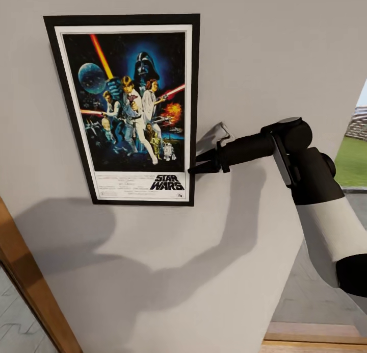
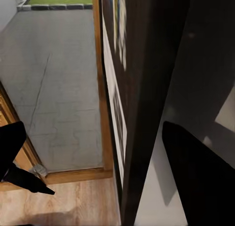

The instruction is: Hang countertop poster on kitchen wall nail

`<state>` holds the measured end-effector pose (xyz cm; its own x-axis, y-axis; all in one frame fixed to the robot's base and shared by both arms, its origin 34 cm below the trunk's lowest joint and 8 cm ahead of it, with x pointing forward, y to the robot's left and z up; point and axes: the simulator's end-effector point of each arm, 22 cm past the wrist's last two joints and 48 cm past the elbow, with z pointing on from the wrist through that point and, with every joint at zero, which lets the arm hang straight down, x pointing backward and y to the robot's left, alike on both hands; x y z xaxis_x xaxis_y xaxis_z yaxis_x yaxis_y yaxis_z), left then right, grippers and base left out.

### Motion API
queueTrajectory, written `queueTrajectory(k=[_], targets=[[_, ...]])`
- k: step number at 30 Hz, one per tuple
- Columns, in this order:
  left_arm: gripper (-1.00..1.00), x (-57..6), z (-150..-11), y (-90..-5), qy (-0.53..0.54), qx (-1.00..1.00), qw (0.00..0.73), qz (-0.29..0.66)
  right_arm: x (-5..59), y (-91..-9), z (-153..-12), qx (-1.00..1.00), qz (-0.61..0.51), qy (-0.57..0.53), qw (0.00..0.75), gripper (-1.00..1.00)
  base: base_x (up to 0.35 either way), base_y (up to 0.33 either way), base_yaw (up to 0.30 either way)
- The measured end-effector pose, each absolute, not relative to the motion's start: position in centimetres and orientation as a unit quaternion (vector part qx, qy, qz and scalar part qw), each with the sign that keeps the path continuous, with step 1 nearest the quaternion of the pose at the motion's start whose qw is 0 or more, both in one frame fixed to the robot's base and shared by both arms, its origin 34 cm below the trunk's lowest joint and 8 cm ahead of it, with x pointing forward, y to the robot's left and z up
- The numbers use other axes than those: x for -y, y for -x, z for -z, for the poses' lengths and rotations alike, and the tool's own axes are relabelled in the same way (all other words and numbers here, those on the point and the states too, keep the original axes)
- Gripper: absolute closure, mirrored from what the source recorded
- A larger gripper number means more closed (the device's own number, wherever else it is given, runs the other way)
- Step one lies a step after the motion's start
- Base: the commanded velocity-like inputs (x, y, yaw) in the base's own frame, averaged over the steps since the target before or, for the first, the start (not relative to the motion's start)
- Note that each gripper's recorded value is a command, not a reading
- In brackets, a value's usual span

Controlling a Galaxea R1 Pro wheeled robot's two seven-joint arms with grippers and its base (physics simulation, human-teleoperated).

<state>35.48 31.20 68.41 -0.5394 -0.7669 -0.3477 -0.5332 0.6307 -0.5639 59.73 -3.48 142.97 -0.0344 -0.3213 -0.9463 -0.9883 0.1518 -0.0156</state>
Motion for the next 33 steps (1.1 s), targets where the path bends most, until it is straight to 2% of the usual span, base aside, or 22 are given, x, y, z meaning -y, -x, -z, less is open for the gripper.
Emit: queueTrajectory(k=[8, 33], targets=[[-1.0, -31.2, -68.4, -35.5, 0.38, -0.854, 0.292, 0.2, 3.6, -60.0, -142.9, -0.616, -0.371, 0.532, 0.447, -1.0, -0.115, 0.0, 0.0], [-1.0, -31.3, -68.4, -35.5, 0.381, -0.854, 0.293, 0.199, 4.3, -60.1, -138.0, -0.638, -0.393, 0.512, 0.419, -1.0, -0.334, 0.0, 0.0]])
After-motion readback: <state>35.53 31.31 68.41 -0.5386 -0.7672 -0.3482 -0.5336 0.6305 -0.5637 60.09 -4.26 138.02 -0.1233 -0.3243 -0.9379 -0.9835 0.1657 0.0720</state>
